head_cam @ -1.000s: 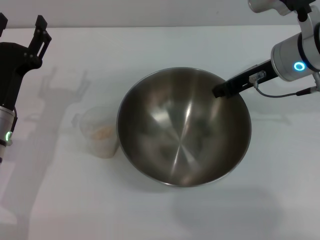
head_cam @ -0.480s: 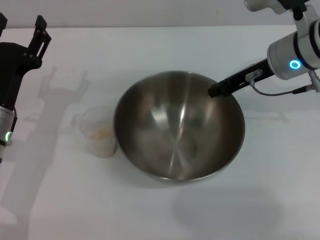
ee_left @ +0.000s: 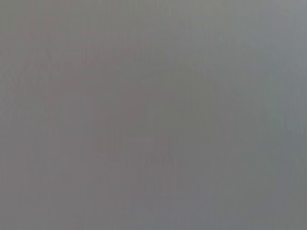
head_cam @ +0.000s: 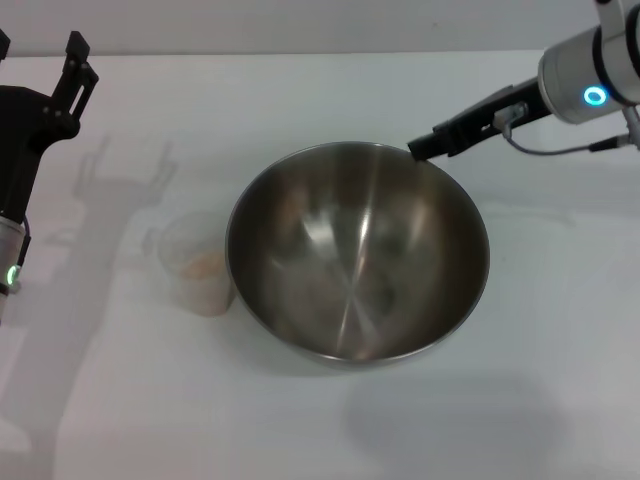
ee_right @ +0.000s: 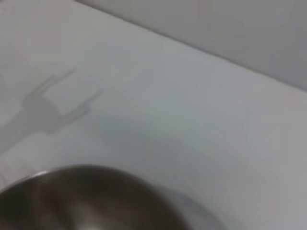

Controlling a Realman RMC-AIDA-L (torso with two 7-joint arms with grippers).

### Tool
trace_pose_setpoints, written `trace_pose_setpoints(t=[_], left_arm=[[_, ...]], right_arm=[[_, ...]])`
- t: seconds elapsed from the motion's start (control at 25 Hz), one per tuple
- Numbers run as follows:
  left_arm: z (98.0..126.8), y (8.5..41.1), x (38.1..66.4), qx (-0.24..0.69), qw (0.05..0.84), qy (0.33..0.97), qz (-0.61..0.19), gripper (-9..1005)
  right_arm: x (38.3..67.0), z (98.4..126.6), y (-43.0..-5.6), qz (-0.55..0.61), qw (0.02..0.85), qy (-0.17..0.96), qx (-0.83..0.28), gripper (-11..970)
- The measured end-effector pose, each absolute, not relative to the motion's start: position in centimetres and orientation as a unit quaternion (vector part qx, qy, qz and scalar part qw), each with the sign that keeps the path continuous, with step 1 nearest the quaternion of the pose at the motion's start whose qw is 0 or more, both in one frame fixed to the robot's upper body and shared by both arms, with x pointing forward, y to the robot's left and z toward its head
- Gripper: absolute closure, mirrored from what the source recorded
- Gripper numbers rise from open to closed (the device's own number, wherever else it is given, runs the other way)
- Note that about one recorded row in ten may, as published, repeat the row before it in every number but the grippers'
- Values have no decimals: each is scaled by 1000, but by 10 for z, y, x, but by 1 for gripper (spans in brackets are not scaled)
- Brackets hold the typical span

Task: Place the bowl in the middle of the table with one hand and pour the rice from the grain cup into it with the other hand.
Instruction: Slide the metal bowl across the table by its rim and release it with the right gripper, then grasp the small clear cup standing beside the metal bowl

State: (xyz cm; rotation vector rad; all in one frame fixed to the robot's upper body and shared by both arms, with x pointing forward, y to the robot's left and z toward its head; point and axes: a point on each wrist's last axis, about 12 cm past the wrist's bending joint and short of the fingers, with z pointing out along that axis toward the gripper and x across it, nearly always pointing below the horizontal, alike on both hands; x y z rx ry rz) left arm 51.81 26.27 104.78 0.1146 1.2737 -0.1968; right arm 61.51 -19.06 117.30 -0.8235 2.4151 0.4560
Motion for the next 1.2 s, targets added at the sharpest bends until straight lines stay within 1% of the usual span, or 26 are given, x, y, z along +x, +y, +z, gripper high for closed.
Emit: trace_pose_setpoints(t=[0.2,0.4,0.6,0.8,0.84,0.88,0.96,1.04,1.08,1.2], left_arm=[[1047,266,515,50,800,591,-89,205],[1048,267,513,48,804,586,-90,206],[1049,267,512,48,806,583,-90,207],[1049,266,512,48,806,583,-90,208],[1049,266,512,48,806,583,-91,208],[1049,266,512,48,806,583,-91,208],[1049,266,512,48,806,582,-91,208],[1049,266,512,47,806,582,-91,208],[1049,266,512,47,806,582,-91,209],[1049,265,511,47,806,582,-92,209]], right_arm=[[617,1193,-188,158,312,881,-319,573],[623,1208,-182,131,382,851,-337,574],[627,1212,-174,81,500,793,-339,575],[621,1204,-168,45,610,729,-306,575],[615,1197,-167,33,649,704,-286,575],[615,1197,-167,33,649,704,-286,575],[606,1189,-167,24,679,683,-269,576],[592,1178,-168,8,729,643,-234,576],[592,1178,-168,8,729,643,-234,576],[579,1160,-172,2,767,611,-193,576]])
